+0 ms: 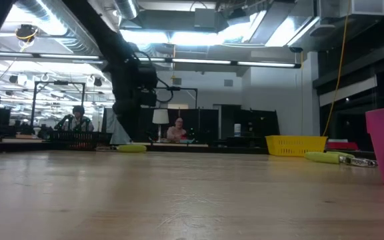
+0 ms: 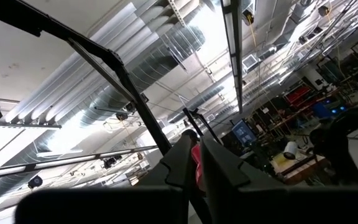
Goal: Pick & Place School Supplies
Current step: Put the green puncher into the yellow bin
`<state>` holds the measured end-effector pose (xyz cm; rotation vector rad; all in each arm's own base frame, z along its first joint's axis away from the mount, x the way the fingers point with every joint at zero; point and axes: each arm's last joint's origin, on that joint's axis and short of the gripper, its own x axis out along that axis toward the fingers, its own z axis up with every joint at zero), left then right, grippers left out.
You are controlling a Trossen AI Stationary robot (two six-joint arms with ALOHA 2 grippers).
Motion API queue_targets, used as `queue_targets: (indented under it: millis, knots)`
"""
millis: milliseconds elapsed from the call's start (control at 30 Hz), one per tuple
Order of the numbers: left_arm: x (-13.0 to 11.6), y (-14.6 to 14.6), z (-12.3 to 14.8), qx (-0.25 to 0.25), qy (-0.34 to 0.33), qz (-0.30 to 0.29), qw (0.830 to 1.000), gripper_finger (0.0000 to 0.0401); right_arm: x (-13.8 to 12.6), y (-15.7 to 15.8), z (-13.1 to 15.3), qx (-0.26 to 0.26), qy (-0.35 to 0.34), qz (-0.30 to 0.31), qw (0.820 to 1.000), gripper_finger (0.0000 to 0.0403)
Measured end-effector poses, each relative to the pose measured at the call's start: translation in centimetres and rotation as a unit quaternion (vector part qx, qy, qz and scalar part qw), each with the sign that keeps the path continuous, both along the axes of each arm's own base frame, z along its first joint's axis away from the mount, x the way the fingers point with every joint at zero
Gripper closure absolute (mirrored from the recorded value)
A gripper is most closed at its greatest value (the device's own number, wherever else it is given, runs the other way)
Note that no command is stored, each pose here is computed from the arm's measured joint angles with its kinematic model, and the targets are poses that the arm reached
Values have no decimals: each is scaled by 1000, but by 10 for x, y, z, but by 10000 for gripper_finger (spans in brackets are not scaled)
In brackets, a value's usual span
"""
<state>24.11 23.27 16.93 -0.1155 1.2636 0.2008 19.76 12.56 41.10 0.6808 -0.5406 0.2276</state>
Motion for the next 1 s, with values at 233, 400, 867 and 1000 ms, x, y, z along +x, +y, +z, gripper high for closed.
queue_targets:
  millis: [233, 400, 867, 1000]
  knots:
    - [5, 9, -16, 20, 30, 1, 999, 212, 0, 0, 1, 6, -7, 6, 1000, 364]
    - [7, 12, -29, 21, 42, 4, 999, 219, -1, 0, 1, 11, -7, 6, 1000, 364]
    - [9, 13, -31, 7, 31, 57, 998, 363, -1, 0, 1, 12, -8, 5, 1000, 364]
    - [14, 7, -21, -15, -13, 62, 998, 363, 0, 1, 1, 11, -6, 5, 1000, 364]
